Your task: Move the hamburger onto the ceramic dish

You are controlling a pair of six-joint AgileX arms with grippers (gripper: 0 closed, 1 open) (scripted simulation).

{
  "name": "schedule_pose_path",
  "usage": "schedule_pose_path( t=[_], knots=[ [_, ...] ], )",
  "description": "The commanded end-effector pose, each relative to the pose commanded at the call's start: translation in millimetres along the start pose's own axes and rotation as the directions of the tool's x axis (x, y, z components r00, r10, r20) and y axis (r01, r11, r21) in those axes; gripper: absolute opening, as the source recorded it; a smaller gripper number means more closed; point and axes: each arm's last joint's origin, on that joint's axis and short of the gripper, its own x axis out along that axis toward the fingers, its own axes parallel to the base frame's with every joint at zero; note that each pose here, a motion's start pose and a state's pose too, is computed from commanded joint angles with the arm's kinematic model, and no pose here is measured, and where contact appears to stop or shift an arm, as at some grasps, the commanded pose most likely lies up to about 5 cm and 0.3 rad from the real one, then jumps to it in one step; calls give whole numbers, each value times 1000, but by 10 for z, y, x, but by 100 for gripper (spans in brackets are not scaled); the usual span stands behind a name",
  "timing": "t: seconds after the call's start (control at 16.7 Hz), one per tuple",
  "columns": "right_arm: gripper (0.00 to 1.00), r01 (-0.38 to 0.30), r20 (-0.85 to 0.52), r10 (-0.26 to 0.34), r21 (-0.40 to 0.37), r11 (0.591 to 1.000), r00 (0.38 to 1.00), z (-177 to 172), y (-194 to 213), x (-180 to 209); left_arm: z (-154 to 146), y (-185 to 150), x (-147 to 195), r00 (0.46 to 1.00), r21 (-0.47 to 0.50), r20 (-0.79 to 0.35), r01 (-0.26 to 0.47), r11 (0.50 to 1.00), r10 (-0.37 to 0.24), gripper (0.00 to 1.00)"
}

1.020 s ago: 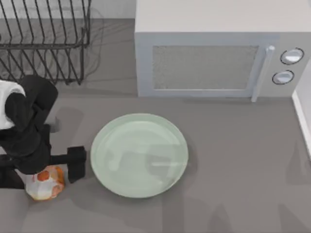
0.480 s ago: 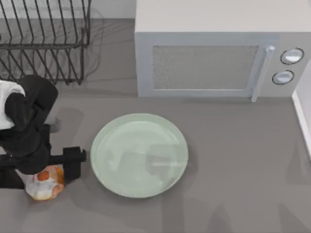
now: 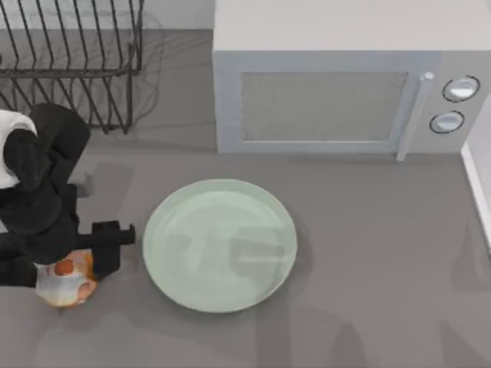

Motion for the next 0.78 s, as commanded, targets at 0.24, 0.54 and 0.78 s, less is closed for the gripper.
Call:
schedule_pose_path(
  t=[0.24, 0.54, 0.78],
  knots=[
    [100, 0, 0, 0, 0, 1000, 1000, 0, 0, 0, 6, 5, -434, 999, -1, -30, -12, 1000, 12, 0],
    [100, 0, 0, 0, 0, 1000, 1000, 0, 0, 0, -22, 21, -825, 1000, 0, -5, -1, 1000, 1, 0],
    [100, 0, 0, 0, 0, 1000, 1000, 0, 0, 0, -18, 23, -809, 1000, 0, -9, -3, 1000, 3, 0]
  ],
)
